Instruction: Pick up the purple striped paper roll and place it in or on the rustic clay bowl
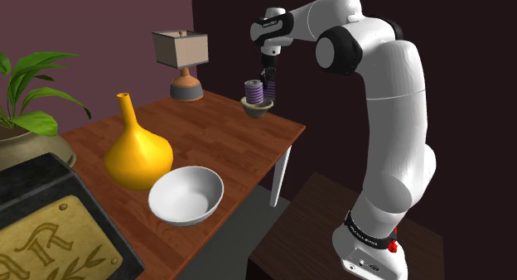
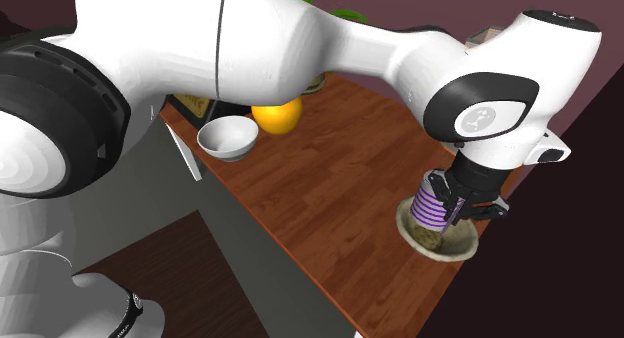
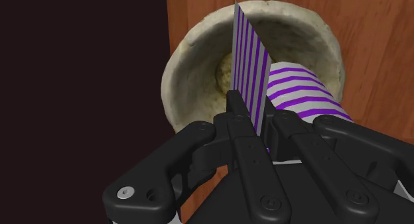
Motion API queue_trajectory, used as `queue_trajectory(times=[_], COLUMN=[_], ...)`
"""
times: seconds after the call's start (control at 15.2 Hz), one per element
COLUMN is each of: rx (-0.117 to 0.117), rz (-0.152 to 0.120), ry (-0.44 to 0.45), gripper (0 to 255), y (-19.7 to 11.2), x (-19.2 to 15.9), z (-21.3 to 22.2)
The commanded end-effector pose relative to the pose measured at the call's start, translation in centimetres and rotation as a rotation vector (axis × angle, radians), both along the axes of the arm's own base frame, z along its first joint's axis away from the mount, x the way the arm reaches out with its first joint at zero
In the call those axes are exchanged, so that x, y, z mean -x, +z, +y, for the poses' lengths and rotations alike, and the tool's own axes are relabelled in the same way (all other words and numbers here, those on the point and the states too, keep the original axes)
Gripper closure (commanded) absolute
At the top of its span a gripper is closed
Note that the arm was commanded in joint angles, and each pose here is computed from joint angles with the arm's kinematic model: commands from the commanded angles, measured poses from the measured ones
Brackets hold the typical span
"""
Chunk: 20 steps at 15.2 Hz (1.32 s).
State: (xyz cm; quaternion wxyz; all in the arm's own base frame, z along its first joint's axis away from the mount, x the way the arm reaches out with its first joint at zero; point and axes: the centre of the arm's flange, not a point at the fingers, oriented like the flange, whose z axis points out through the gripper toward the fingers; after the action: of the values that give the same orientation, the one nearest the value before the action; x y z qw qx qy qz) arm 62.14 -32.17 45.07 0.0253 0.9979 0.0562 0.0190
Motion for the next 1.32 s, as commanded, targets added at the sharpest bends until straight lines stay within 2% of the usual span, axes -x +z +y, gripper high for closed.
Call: queue_trajectory(times=[0.0,0.07,0.13,0.46,0.73,1.25], rx=[0.0,0.0,0.0,0.0,0.0,0.0], rz=[-0.001,-0.001,-0.001,-0.001,-0.001,-0.001], ry=[0.0,0.0,0.0,0.0,0.0,0.0], gripper=[255,255,0,0,0,0], y=[0.0,0.0,0.0,0.0,5.0,5.0], x=[0.0,0.0,0.0,0.0,0.2,0.2], z=[0.0,0.0,0.0,0.0,0.2,0.2])
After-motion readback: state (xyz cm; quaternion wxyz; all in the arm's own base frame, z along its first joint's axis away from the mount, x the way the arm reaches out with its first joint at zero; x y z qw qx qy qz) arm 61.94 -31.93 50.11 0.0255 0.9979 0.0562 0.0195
